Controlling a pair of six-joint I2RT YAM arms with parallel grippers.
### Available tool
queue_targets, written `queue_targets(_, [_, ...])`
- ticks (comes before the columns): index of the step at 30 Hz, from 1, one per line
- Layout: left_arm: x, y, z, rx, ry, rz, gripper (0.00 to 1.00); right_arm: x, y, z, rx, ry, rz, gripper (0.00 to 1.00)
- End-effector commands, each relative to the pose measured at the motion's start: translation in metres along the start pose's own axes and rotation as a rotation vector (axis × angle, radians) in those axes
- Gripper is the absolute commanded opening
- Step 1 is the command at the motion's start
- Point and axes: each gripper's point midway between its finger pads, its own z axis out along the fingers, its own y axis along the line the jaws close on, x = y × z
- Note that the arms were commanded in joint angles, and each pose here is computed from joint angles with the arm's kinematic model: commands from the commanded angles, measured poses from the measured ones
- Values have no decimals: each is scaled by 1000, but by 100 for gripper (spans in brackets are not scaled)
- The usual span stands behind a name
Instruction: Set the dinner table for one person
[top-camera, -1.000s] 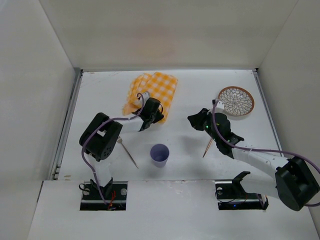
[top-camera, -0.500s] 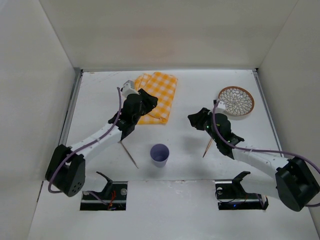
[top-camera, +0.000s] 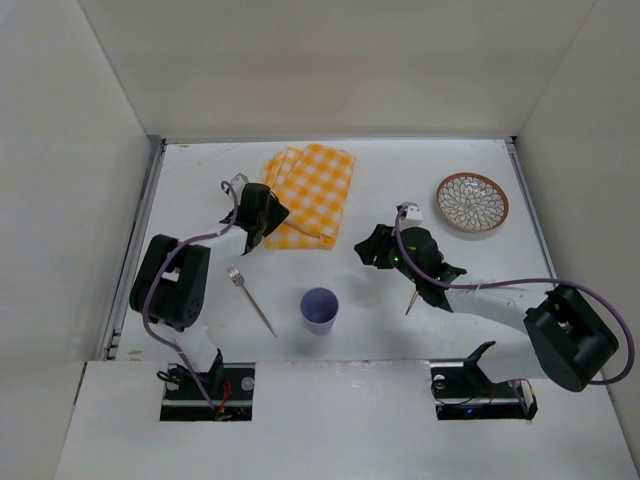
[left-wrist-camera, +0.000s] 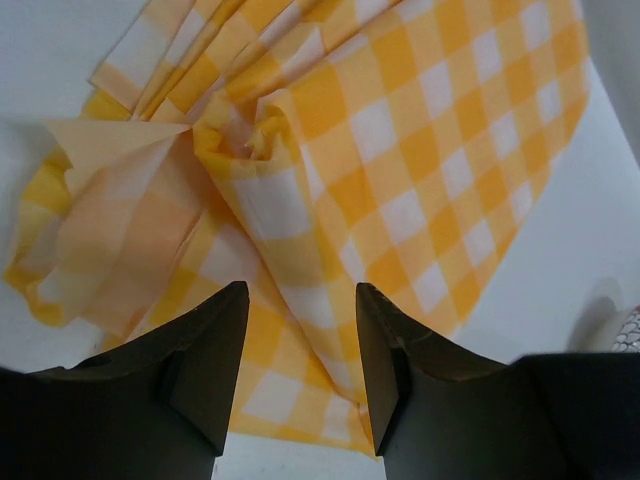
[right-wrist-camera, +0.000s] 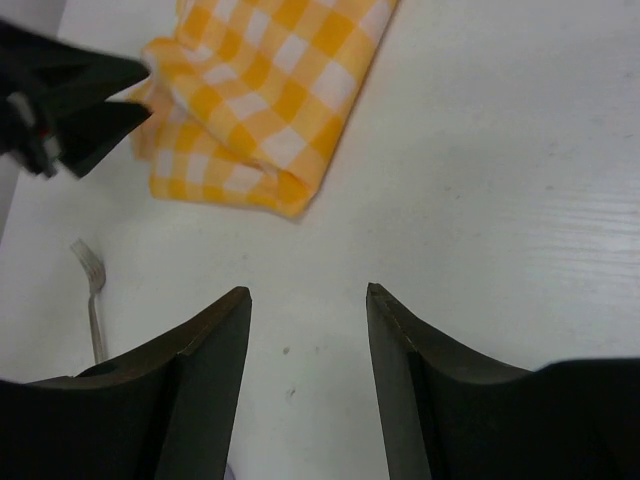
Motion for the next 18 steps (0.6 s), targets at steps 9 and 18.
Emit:
queue_targets(9, [20,-3,33,-26,40,-57,25,-20,41,1,-126,-46,-41,57])
queue_targets(18, [78,-31,11,75,143,26,8,-22,44,-4,-139,-62,-41,57])
